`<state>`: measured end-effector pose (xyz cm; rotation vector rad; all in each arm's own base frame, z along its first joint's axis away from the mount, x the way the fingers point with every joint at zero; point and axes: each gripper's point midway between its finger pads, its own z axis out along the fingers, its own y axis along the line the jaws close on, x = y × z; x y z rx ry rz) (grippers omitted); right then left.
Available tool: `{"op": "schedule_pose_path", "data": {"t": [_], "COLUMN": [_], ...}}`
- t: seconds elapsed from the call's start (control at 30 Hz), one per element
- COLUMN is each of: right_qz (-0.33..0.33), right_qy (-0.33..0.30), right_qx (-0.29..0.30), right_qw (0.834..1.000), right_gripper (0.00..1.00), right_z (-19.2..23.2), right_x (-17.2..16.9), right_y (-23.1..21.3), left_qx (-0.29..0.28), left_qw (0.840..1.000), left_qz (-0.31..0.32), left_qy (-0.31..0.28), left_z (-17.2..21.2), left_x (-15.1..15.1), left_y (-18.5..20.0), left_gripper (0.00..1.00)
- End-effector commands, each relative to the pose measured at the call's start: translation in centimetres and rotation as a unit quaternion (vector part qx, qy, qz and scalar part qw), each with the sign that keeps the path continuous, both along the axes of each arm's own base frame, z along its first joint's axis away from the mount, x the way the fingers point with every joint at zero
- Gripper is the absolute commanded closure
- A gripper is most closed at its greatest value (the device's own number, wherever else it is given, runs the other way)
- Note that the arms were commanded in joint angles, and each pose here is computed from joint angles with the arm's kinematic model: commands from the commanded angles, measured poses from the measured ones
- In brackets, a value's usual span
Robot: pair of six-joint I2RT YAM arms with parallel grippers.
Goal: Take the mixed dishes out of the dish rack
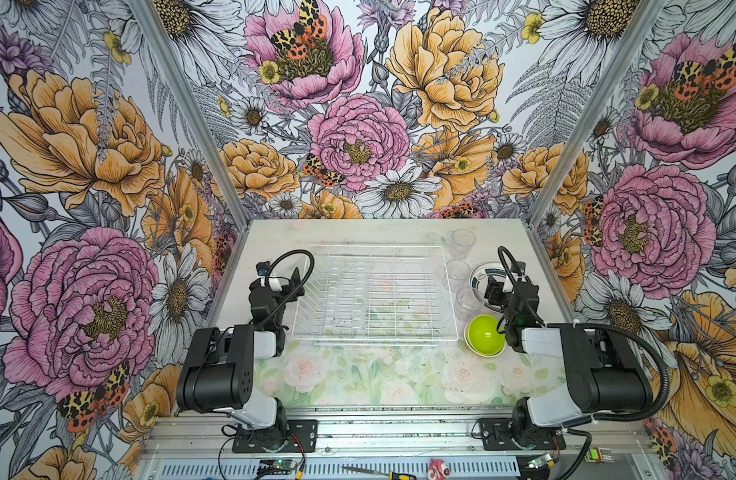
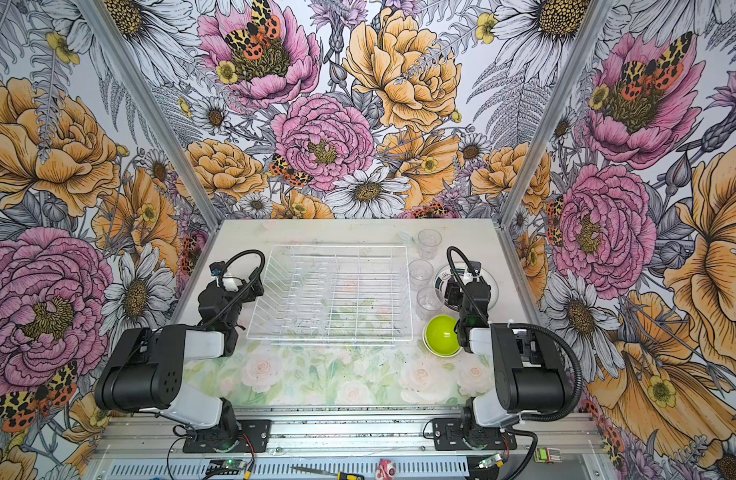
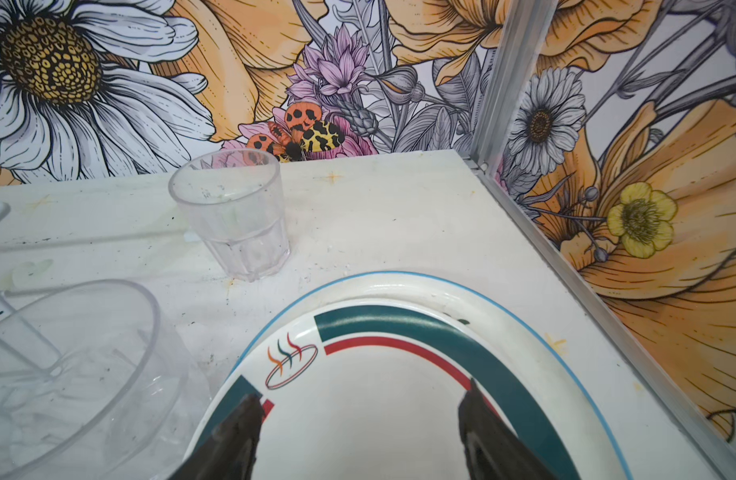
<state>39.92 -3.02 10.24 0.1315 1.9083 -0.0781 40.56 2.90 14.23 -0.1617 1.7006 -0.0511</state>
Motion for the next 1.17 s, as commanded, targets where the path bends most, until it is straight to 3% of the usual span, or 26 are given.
{"op": "schedule_pose_path", "data": {"t": [0.0, 0.37, 1.13], "right_qz": [0.027, 0.025, 0.025], "right_qy": [-0.026, -0.026, -0.027], "right_qx": [-0.004, -0.007, -0.008], "right_qw": [0.999, 0.999, 0.999], "right_gripper": [0.20, 0.01, 0.00], "right_z": [0.9, 0.8, 0.9], "right_x": [0.5, 0.4, 0.4], "right_y": [0.7, 0.8, 0.8], "left_qx": [0.010, 0.026, 0.047], "left_qw": [1.000, 0.999, 0.998], "left_qz": [-0.024, -0.012, -0.034], "left_qy": [0.009, 0.020, 0.026], "left_z": [-1.1, -1.2, -1.3], "left_x": [-0.4, -0.1, 0.1], "left_y": [-0.7, -1.0, -2.3], "left_gripper": [0.01, 0.01, 0.01]}}
